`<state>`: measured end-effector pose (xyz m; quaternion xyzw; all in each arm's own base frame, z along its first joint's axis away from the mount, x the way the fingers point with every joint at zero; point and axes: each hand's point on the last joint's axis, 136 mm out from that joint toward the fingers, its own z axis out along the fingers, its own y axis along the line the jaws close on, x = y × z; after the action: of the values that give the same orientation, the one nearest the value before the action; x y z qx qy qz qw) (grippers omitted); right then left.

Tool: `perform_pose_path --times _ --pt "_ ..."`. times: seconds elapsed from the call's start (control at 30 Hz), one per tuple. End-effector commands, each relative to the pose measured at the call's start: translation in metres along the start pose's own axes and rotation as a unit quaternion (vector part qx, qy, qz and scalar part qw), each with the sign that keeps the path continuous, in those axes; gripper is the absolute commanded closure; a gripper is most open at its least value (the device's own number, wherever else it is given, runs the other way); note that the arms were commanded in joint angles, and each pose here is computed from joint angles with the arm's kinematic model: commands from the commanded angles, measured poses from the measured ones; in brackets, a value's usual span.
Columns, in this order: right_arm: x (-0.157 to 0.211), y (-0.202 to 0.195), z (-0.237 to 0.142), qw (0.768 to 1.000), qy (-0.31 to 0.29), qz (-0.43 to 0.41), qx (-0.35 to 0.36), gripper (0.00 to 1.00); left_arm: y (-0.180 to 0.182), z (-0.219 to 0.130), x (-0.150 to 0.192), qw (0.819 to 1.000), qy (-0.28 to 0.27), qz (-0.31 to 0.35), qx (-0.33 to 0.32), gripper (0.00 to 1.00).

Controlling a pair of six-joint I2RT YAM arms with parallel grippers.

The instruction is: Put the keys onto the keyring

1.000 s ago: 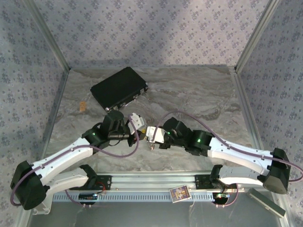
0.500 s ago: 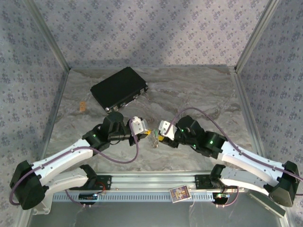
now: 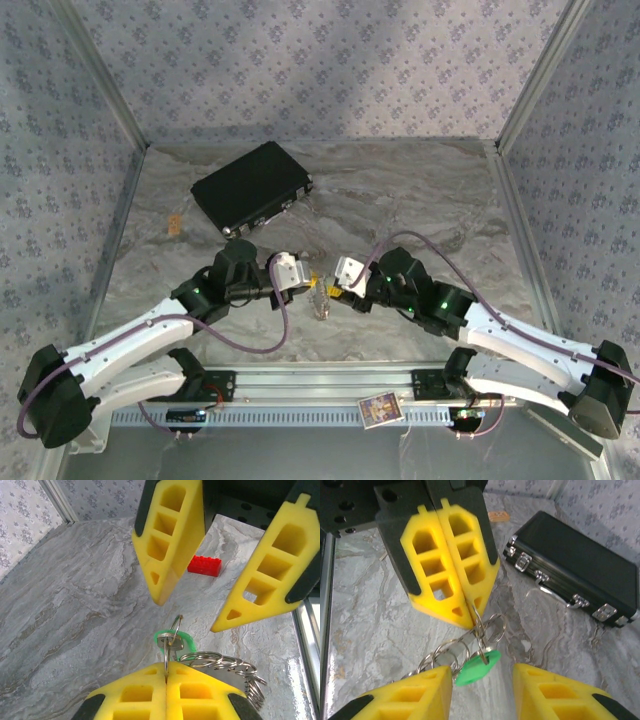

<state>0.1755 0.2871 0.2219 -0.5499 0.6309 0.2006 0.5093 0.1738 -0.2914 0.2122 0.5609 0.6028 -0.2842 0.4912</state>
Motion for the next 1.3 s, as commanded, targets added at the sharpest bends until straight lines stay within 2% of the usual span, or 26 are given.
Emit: perform_pose_path --times 0.0,0.23,0.47,0.6,0.7,0.87,1.13,1.27 --pt "-0.012 0.002 0.000 0.999 -0.027 -0.042 0.001 0.64 -0.005 -0.003 -0.017 0.999 -0.035 0.023 0.010 1.00" --pt "-0.011 0.006 0.005 0.997 -0.022 -0.080 0.000 0.77 -0.006 -0.003 -0.018 0.999 -0.035 0.016 0.015 1.00" --pt "-0.006 0.004 0.009 0.995 -0.005 -0.100 0.010 0.84 -0.009 -0.003 -0.019 0.999 -0.037 0.017 0.020 1.00" --pt "-0.004 0.005 0.009 0.994 0.002 -0.109 0.011 0.93 -0.009 -0.003 -0.021 0.999 -0.039 0.016 0.021 1.00" --pt "0.000 0.005 0.007 0.994 0.012 -0.112 0.011 0.92 -0.008 -0.003 -0.022 0.999 -0.040 0.010 0.018 1.00" --pt "0.000 0.004 0.002 0.993 0.011 -0.116 0.019 0.82 -0.008 -0.003 -0.020 0.999 -0.038 0.005 0.018 1.00" --pt "0.001 0.006 0.001 0.993 0.013 -0.117 0.015 0.87 -0.008 -0.003 -0.021 0.999 -0.039 0.004 0.018 1.00" --pt "0.000 0.009 0.003 0.993 0.014 -0.118 0.006 0.87 -0.008 -0.004 -0.022 0.999 -0.041 0.004 0.018 1.00"
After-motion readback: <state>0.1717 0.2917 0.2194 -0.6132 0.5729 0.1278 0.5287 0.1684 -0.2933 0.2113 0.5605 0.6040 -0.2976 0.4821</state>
